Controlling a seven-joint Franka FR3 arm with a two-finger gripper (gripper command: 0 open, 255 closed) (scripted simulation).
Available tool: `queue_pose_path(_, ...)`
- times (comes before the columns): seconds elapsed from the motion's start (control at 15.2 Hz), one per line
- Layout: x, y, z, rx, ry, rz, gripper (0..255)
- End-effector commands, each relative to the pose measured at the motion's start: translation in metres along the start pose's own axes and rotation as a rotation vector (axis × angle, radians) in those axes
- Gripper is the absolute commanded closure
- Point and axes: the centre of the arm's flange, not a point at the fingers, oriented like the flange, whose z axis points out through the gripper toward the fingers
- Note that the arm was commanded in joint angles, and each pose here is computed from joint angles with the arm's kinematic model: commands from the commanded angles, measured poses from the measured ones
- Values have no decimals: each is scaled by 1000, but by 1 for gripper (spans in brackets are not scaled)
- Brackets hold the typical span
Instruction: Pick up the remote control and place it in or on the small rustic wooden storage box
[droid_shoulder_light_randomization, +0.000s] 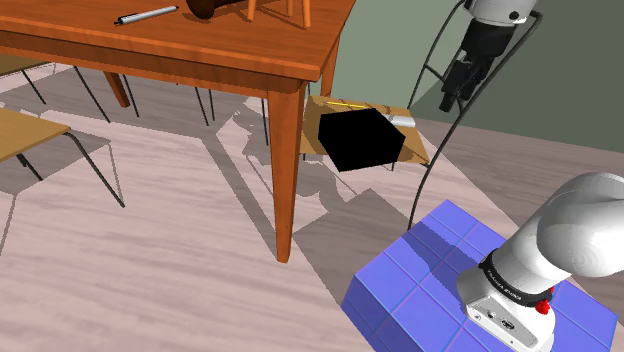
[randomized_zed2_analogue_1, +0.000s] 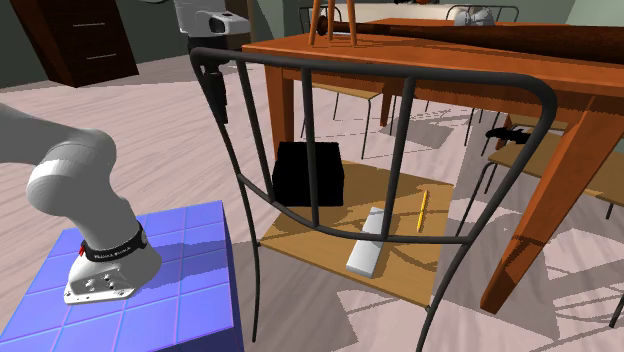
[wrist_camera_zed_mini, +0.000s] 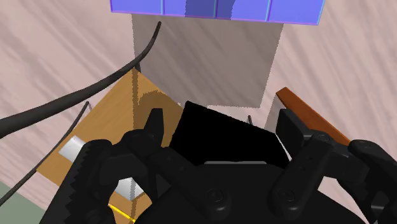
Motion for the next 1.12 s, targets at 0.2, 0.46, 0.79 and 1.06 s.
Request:
queue_pose_path(0.2, 18, 29, 20, 1, 2, -55, 0)
queue_pose_path(0.46, 45, 66, 47, 3, 5, -127, 0)
queue_pose_path(0.79, 82, 109, 80, 6, 9, -218, 0)
queue_pose_path(1.06, 115, 140, 107, 7, 12, -291, 0)
